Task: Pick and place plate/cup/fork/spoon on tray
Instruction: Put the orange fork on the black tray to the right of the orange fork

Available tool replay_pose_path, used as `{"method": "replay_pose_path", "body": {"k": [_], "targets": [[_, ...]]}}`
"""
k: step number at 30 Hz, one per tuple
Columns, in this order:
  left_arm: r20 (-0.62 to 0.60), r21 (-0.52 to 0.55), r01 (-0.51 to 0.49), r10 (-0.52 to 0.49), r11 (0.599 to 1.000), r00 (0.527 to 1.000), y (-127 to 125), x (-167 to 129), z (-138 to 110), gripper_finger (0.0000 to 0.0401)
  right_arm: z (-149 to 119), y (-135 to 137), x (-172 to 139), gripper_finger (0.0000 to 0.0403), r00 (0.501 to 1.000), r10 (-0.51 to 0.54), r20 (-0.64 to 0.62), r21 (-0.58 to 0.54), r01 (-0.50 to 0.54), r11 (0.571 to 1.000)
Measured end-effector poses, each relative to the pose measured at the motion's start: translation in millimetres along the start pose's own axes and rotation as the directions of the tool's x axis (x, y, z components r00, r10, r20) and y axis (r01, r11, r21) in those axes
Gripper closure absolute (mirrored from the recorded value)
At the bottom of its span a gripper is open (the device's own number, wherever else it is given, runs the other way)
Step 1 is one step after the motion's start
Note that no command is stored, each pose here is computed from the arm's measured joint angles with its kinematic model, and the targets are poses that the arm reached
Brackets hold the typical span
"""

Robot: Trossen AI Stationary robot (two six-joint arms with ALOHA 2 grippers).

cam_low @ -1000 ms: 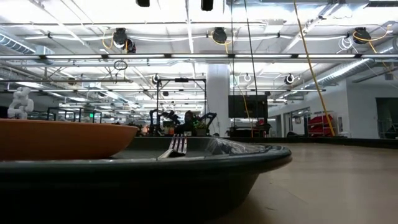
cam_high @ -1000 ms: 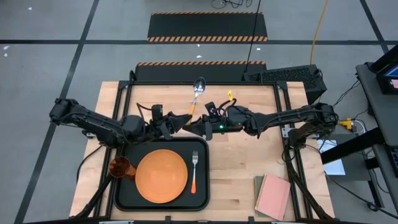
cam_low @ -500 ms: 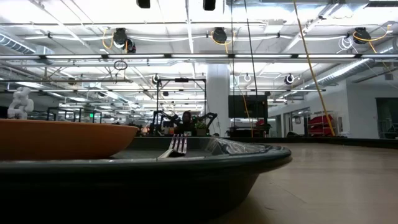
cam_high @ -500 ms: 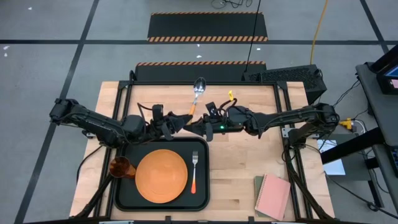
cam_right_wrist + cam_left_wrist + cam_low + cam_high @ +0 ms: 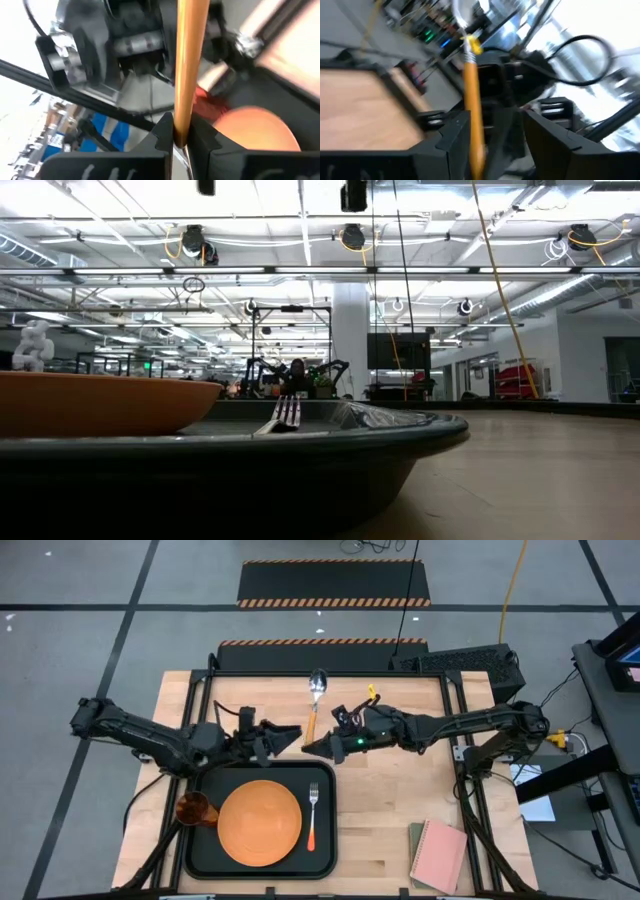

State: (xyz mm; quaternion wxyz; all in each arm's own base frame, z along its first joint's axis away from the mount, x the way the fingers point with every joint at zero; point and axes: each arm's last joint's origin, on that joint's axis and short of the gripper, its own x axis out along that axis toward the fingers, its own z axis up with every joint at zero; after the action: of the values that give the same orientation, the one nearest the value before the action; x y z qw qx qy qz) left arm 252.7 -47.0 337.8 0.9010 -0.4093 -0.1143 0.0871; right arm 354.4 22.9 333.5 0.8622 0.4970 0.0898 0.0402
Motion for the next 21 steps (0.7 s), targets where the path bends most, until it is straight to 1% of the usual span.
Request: {"method": "replay_pose_path", "body": {"k": [4,6,11,13,15,18,20,21], "targets": [[-0.066,0.034,-0.083,0.085,0.996,0.994,4.6,-17.9,12.3,0.0225,-19.0,-0.8,1.5,0.0388,0.993,-0.052,-0.104,0.043,0.057,0.997],[-0.095,0.053,-0.104,0.109,0.993,0.989,6.2,-27.7,19.3,0.0230,-31.2,-0.5,1.3,0.0388,0.986,-0.073,-0.150,0.059,0.082,0.995],[-0.164,0.073,-0.157,0.167,0.985,0.972,13.4,-51.4,35.7,0.0241,-75.4,-15.2,-1.1,0.0388,0.973,-0.135,-0.187,0.142,0.162,0.977],[-0.185,0.070,-0.165,0.176,0.984,0.967,15.3,-59.4,41.0,0.0244,-96.0,-21.8,-4.7,0.0388,0.973,-0.140,-0.183,0.205,0.177,0.963],[-0.210,0.071,-0.166,0.178,0.984,0.961,16.8,-66.7,45.0,0.0247,-117.8,-29.4,-10.8,0.0388,0.973,-0.158,-0.168,0.291,0.203,0.935],[-0.244,0.076,-0.160,0.174,0.984,0.954,18.3,-73.7,48.1,0.0249,-148.9,-44.0,-22.1,0.0388,0.962,-0.230,-0.146,0.414,0.271,0.869],[-0.265,0.083,-0.156,0.172,0.984,0.949,19.1,-75.8,48.3,0.0249,-164.4,-47.3,-28.5,0.0388,0.956,-0.259,-0.139,0.481,0.294,0.826],[-0.278,0.086,-0.154,0.172,0.984,0.945,19.6,-76.8,48.0,0.0249,-170.2,-46.2,-29.9,0.0388,0.956,-0.260,-0.139,0.504,0.294,0.812]]}}
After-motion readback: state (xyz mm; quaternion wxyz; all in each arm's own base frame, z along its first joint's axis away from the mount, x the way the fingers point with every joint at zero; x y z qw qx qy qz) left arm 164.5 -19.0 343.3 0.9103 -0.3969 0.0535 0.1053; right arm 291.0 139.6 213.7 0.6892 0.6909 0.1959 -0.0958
